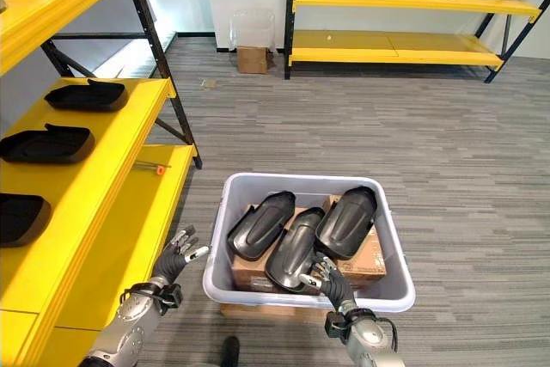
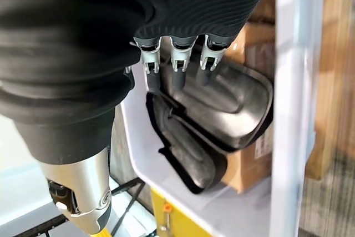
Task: Move parts from the plastic box to the shelf.
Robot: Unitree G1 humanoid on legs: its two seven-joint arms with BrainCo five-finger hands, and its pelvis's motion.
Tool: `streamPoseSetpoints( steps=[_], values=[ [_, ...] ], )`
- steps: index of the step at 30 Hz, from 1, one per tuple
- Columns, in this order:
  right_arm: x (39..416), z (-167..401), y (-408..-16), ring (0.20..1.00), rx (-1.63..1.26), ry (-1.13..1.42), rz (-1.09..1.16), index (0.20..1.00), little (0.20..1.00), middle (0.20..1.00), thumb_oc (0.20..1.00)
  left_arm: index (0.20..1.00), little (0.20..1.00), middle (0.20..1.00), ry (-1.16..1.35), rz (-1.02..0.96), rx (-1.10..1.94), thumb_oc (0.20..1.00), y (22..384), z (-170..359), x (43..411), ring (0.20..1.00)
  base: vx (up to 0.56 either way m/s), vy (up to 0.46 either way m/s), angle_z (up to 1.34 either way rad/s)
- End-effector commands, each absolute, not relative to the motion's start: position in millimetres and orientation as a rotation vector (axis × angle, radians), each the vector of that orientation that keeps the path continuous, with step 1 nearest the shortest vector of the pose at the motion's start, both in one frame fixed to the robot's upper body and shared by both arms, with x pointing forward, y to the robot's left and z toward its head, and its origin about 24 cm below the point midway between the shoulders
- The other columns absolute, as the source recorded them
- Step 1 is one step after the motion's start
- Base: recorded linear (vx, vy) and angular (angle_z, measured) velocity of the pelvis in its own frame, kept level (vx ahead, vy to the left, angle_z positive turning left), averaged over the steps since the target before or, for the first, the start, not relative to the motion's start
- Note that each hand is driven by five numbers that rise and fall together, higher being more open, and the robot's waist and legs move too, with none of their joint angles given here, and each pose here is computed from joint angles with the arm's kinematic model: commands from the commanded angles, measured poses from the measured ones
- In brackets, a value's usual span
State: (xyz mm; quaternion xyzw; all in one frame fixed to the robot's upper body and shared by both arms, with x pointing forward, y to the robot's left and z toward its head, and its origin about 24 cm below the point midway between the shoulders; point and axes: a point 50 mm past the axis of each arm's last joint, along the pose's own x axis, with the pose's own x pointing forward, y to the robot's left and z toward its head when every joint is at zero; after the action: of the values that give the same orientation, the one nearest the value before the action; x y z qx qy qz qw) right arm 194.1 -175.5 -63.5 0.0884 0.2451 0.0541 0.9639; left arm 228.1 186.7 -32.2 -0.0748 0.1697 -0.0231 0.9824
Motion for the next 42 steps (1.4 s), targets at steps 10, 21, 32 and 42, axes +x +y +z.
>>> streamPoseSetpoints(
  steps=[10, 21, 32, 42],
  values=[
    [210, -18, -191, 1.0, 0.083, 0.268, 0.128, 1.0, 1.0, 1.0, 1.0, 1.0, 1.0, 1.0, 0.211, 0.035, -0.194, 1.0, 206, -10, 223, 1.0, 0.08, 0.035, -0.1],
    [251, 49, -221, 1.0, -0.133, -0.032, 0.015, 1.0, 1.0, 1.0, 1.0, 1.0, 1.0, 1.0, 0.101, 0.009, -0.24, 1.0, 207, 14, 221, 1.0, 0.03, -0.046, 0.02],
    [317, 74, -194, 1.0, -0.046, -0.076, -0.02, 1.0, 1.0, 1.0, 1.0, 1.0, 1.0, 1.0, -0.029, -0.114, -0.295, 1.0, 181, 49, 244, 1.0, -0.06, -0.025, 0.05],
    [356, 110, -187, 1.0, 0.008, -0.145, -0.107, 1.0, 1.0, 1.0, 1.0, 1.0, 1.0, 1.0, -0.105, -0.203, -0.309, 1.0, 163, 72, 256, 1.0, -0.05, 0.006, -0.04]
  ],
)
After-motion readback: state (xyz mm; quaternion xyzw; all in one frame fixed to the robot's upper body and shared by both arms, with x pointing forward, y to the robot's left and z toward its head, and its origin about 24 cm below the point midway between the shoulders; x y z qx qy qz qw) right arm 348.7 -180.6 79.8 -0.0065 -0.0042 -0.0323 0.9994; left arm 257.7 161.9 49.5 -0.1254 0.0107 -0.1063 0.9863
